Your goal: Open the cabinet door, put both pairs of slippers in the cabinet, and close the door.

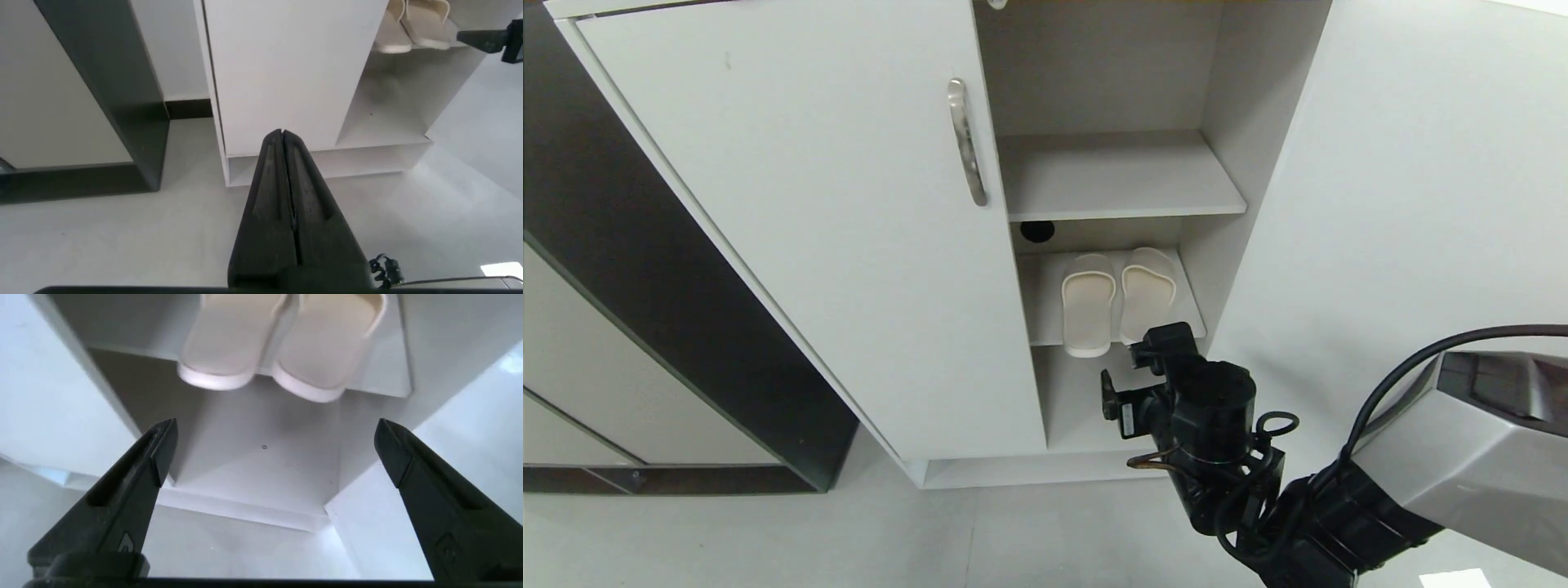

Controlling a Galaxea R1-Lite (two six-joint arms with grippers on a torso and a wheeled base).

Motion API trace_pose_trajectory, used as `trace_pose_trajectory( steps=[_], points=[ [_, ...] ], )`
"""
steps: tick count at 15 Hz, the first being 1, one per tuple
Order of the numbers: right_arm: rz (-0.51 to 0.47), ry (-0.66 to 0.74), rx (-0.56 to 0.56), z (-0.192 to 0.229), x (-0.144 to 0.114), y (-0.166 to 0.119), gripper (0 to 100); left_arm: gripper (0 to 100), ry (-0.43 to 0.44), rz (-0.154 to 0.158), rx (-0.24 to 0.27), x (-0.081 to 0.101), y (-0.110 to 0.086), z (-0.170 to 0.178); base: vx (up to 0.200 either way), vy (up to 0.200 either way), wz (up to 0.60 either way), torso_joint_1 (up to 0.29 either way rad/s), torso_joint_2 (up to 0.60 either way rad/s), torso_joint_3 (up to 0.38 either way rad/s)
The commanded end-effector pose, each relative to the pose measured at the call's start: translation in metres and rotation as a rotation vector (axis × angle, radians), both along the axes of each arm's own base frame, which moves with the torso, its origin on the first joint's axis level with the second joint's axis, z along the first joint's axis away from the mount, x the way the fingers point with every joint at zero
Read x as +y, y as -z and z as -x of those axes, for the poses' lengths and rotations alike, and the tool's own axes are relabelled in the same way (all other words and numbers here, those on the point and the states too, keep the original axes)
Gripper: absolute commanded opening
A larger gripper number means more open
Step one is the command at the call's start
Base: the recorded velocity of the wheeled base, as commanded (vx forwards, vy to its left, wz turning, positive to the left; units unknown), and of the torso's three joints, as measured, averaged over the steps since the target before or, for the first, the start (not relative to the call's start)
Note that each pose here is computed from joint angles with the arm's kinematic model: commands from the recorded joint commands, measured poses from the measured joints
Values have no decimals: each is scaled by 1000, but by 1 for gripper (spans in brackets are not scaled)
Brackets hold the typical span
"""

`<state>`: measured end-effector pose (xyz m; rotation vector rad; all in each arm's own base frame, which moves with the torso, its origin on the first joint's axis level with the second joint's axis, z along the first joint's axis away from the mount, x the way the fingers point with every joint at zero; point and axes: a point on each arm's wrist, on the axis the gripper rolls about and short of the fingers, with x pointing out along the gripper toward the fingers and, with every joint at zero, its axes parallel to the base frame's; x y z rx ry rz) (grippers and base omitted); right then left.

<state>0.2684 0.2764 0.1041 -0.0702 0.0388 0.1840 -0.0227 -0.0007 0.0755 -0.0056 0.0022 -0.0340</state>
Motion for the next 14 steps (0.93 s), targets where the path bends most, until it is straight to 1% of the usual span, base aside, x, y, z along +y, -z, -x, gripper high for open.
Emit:
trace_pose_trajectory(
  steps=[1, 5, 14],
  points=[
    [-3, -2, -3, 2, -1, -2, 100, 0, 0, 1, 1, 0, 0, 0, 0, 0, 0, 0, 0, 0],
    [-6, -2, -4, 3, -3, -4, 100, 0, 0, 1, 1, 0, 0, 0, 0, 0, 0, 0, 0, 0],
    [7, -2, 8, 5, -5, 0, 100, 0, -3, 2, 1, 0, 0, 0, 0, 0, 0, 2, 2, 189]
  ],
)
